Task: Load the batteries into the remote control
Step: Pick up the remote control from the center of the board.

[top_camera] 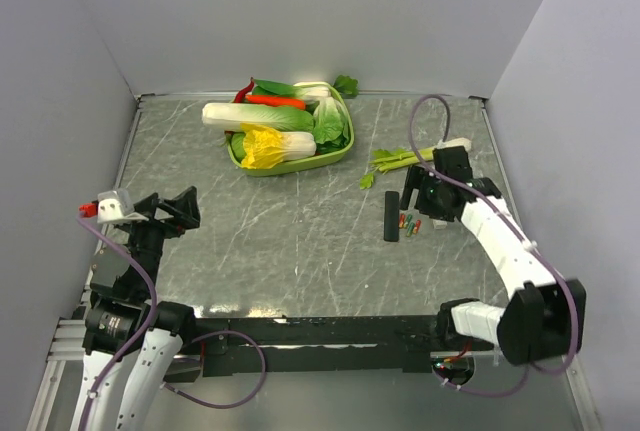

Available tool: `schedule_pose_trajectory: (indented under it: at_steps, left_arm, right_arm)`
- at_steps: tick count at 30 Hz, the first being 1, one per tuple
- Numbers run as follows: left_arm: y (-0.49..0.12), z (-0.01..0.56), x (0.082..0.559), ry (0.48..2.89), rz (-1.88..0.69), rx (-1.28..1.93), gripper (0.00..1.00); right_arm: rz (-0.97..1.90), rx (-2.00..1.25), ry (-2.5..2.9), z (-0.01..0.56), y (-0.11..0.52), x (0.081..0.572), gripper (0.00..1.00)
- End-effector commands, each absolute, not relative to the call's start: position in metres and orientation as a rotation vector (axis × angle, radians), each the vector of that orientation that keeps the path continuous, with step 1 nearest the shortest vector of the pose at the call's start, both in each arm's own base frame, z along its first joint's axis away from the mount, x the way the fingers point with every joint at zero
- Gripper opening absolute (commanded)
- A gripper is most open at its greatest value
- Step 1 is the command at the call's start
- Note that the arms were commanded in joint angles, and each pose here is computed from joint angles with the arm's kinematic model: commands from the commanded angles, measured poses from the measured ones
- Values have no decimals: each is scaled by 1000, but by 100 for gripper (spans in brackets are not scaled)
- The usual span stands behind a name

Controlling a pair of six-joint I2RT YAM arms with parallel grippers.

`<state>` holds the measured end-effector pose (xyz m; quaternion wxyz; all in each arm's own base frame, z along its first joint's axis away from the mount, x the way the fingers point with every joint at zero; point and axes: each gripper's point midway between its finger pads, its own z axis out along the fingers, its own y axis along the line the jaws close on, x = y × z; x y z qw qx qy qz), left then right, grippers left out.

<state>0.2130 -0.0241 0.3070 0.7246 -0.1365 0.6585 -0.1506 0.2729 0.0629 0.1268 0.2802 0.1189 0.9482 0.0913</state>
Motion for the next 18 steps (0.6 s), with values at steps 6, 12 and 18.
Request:
schedule_pose_trajectory:
  at_steps: [6,12,18]
  left_arm:
    - [-25,312,213,1441,-336,-302,97]
    - [-26,310,215,1453,-335,-296,97]
    - [-27,308,216,1462,-331,-298,97]
  right_arm:
    - [285,258,2628,104,98,319,82]
    - [222,251,2686,81,101,345,80]
    - [166,235,2754,55,102,360,80]
